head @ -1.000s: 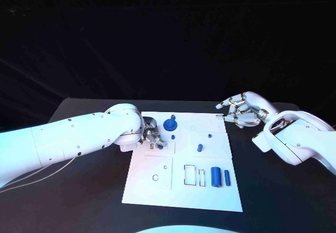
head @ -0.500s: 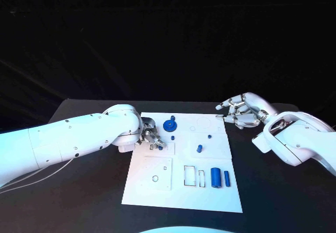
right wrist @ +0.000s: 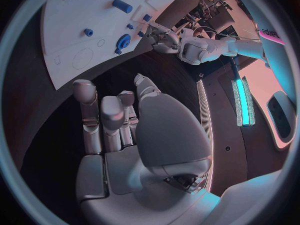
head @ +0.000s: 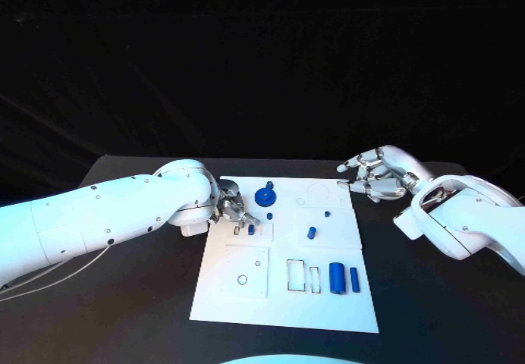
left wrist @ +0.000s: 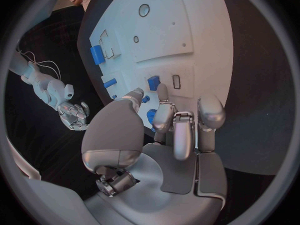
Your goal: Assemble the parts on the task board
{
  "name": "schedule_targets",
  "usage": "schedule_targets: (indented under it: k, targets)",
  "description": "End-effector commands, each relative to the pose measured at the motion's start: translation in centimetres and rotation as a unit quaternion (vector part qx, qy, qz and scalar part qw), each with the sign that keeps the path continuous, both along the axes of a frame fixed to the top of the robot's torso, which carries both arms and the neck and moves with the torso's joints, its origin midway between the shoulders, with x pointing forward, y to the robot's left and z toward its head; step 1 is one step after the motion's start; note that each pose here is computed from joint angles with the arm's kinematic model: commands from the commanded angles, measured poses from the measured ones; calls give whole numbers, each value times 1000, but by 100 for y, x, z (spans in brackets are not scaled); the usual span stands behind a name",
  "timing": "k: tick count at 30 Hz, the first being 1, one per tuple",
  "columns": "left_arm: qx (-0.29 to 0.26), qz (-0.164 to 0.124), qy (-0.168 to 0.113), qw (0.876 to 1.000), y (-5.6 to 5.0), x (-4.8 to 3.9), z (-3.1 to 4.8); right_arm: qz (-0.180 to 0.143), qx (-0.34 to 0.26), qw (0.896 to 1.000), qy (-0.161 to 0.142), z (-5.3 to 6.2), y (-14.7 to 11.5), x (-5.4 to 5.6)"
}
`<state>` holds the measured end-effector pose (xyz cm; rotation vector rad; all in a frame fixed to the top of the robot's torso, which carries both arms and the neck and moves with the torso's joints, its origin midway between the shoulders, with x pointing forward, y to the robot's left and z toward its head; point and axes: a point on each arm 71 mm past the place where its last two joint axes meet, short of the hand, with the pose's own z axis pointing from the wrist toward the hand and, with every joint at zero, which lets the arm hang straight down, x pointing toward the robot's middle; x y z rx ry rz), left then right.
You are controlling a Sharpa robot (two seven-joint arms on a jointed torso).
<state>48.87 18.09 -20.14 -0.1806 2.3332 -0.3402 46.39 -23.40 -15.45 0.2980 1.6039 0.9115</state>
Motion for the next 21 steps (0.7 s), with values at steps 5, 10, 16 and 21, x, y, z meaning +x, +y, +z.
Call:
schedule_targets:
  k: [5, 10, 16, 21]
  targets:
    - [-21, 11, -19, 1000, 26, 34, 203, 2, -5, 1000, -5, -4, -10, 10]
    - [-27, 18, -28, 999, 63, 80, 318, 1, -5, 1000, -5, -10, -7, 14]
    - [-28, 31, -36, 998, 131, 169, 402, 1, -5, 1000, -5, -17, -2, 16]
    - [-25, 38, -43, 998, 165, 243, 431, 1, -5, 1000, -4, -20, 0, 17]
